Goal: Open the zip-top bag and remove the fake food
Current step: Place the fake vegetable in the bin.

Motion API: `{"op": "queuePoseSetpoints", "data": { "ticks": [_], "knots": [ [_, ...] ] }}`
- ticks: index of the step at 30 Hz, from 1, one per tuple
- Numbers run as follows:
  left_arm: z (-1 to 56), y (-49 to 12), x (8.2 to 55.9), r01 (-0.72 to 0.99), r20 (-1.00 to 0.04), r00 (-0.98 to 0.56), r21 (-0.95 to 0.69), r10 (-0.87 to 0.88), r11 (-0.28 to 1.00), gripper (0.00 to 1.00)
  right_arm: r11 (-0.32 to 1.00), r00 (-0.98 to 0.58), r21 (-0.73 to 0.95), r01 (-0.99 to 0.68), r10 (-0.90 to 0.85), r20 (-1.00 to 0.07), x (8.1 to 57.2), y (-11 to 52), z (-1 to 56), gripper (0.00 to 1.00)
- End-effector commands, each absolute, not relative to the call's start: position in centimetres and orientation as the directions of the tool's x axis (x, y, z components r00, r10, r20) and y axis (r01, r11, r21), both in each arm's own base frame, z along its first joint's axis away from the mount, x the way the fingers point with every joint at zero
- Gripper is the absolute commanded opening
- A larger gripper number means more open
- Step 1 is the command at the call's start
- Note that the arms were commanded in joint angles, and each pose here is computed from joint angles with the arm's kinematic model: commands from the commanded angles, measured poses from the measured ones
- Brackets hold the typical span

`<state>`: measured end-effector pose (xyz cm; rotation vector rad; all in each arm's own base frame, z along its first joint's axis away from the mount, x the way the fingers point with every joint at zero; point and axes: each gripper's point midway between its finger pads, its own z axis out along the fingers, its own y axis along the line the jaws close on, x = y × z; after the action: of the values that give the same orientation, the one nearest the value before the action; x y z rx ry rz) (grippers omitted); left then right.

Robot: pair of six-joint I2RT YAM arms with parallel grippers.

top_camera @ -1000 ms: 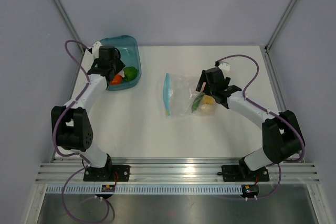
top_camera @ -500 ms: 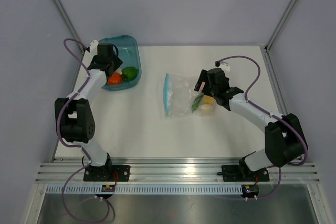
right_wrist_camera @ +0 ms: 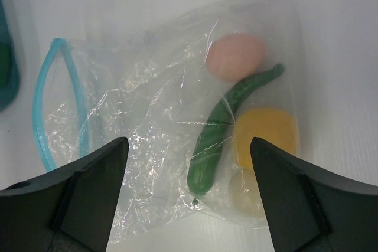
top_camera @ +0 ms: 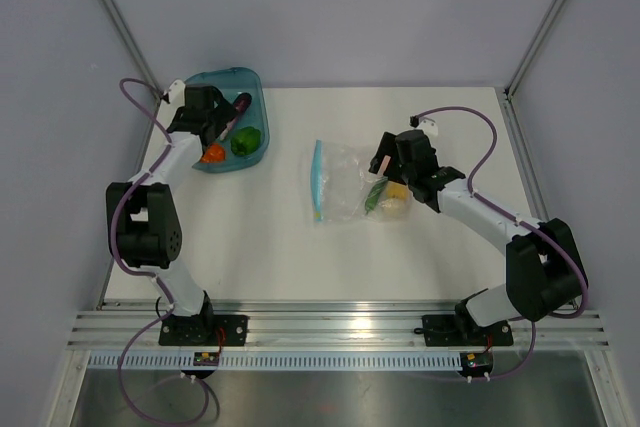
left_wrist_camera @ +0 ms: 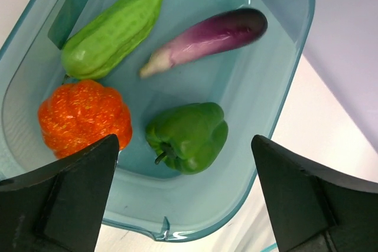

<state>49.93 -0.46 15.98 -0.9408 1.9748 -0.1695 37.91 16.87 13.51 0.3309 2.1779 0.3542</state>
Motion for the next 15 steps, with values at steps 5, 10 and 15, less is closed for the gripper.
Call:
{"op": "queuePoseSetpoints", "data": {
  "ticks": [5, 10, 15],
  "knots": [
    [19.0, 0.5, 49.4, -0.564, -0.671, -0.265, -0.475, -0.692, 0.676, 0.99, 0.911, -0.531, 0.404, 0.081, 0.382, -0.756, 38.3, 17.0, 15.7, 0.92],
    [19.3, 0.2, 48.3, -0.562, -0.603, -0.257, -0.543, -0.755, 0.624, 0.99, 0.911, -0.528, 0.405, 0.076, 0.381, -0.759, 38.2, 17.0, 15.9, 0.92],
    [19.8, -2.4, 46.8, -0.485, -0.533, -0.268, -0.645, -0.802, 0.591, 0.97, 0.912, -0.533, 0.403, 0.077, 0.379, -0.756, 38.3, 17.0, 15.7, 0.92]
  ]
}}
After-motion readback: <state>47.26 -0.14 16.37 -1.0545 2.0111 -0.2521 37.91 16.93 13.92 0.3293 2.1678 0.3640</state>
